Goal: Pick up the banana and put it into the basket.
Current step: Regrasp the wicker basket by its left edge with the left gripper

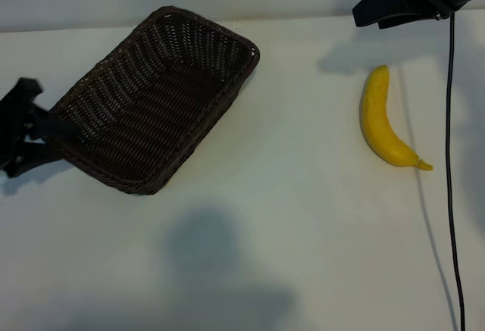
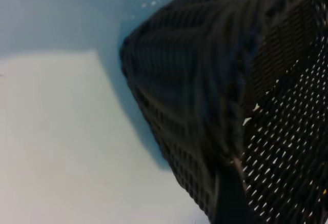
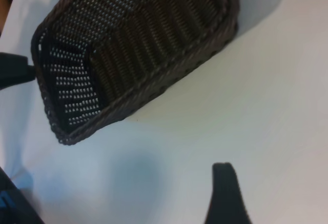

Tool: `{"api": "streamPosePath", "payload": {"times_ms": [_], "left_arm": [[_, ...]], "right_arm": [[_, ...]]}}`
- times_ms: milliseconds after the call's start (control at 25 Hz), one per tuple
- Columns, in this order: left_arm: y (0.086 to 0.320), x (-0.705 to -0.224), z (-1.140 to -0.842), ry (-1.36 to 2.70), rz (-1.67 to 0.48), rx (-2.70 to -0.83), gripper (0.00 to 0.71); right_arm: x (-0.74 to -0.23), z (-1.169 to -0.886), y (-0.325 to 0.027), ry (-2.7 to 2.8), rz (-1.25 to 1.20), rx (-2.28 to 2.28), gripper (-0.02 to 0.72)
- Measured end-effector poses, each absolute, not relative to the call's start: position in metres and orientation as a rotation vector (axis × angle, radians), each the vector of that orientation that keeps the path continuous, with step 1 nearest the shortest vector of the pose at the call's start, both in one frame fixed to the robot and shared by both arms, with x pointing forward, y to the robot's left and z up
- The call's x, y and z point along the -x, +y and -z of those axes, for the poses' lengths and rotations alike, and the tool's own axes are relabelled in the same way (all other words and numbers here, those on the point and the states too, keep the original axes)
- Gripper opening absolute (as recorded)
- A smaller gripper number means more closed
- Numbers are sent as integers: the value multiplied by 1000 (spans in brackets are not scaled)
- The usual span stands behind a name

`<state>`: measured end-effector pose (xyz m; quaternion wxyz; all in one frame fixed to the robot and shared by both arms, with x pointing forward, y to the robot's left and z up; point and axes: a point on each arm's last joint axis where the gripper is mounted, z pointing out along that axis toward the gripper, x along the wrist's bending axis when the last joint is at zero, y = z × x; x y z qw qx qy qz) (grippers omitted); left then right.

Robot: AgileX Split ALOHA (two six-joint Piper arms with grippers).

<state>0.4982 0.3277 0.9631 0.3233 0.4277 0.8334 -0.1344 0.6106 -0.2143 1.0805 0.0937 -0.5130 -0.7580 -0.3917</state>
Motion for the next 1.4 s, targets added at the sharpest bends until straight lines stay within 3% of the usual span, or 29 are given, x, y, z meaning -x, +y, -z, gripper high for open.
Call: {"api": "streamPosePath", "payload": {"times_ms": [360,680,1400], "left_arm": [[322,-496,-961,2373,339,-1194,474],[325,-499,-959,2399,296,-1139,474],[329,-522,-911,2461,339,-996,474]], "right_arm": [[-611,-1081,-214,-2243,1165,1524,484],[-611,-1082,-213,-2222,1182,1522,484],[-611,-1082,-213,-2223,1188,1528,484]]}}
